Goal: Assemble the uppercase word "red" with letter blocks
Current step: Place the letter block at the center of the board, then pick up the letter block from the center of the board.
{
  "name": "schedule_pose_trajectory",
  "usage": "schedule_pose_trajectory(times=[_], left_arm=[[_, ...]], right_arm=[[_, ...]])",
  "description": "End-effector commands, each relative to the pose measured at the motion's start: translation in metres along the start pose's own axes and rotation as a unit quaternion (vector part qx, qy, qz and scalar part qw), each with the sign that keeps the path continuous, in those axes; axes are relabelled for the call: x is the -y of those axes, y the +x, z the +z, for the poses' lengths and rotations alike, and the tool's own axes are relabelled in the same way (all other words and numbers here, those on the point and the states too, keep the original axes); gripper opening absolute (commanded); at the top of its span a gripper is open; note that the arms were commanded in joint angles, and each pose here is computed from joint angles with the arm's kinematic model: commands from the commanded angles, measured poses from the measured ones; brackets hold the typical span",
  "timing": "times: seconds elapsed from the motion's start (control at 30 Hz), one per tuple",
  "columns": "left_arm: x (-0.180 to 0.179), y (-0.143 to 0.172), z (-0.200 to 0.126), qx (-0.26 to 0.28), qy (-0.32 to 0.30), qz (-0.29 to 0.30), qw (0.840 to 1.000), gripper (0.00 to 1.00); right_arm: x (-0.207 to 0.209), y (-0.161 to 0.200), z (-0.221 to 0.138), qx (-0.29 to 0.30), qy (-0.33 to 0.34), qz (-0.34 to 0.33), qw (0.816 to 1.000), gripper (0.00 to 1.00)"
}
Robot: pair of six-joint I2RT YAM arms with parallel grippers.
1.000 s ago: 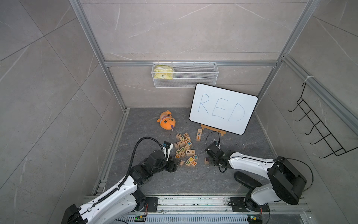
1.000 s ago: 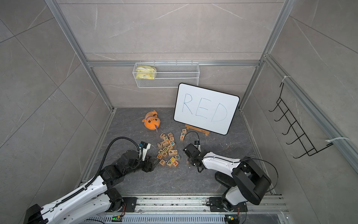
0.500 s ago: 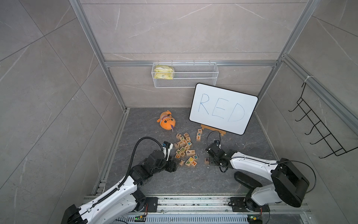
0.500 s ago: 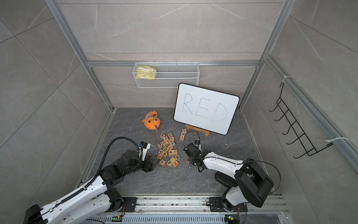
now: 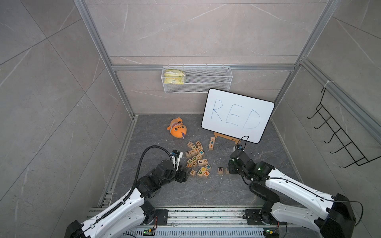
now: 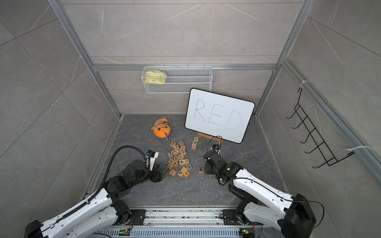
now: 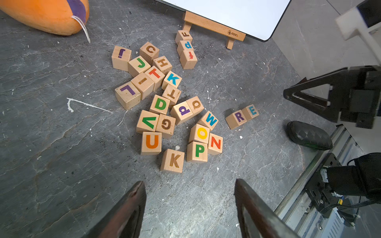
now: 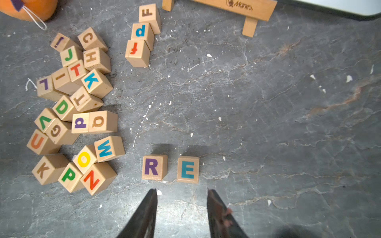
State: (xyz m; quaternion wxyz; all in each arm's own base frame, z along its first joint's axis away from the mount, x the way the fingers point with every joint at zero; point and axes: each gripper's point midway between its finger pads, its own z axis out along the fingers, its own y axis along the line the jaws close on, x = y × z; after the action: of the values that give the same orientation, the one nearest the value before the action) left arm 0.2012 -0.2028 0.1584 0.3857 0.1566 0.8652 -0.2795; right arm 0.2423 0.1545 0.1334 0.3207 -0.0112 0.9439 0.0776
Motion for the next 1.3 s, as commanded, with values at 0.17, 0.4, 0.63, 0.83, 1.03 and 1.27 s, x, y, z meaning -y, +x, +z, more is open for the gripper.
schedule_pose_trajectory(times=[0.17, 0.4, 0.63, 0.83, 1.03, 1.27], left_arm=[[0.001, -0.012, -0.002, 0.013, -0.01, 0.01, 1.0, 0.71], [-0.01, -0.013, -0.003, 0.014, -0.042, 0.006, 0.999, 0.71], [-0.006, -0.018, -0.015, 0.038, -0.028, 0.007, 0.999, 0.71], [0.002, -0.02, -0.018, 0.049, 0.0, 0.006, 0.999, 0.71], [0.008, -0.02, -0.018, 0.047, 0.015, 0.003, 0.999, 0.7], [0.008, -0.021, -0.023, 0.055, 0.018, 0.001, 0.998, 0.7]], right_arm=[[-0.009, -0.005, -0.013, -0.003, -0.028, 0.01, 1.0, 0.42], [-0.06, -0.039, -0.004, -0.003, -0.042, 0.039, 0.998, 0.41], [-0.168, -0.056, 0.03, -0.041, -0.065, 0.058, 0.995, 0.44], [-0.205, -0.052, 0.082, -0.057, -0.059, 0.102, 0.991, 0.43], [-0.221, -0.038, 0.116, -0.086, -0.047, 0.098, 0.99, 0.44], [-0.207, -0.027, 0.133, -0.083, -0.004, 0.132, 0.988, 0.46]])
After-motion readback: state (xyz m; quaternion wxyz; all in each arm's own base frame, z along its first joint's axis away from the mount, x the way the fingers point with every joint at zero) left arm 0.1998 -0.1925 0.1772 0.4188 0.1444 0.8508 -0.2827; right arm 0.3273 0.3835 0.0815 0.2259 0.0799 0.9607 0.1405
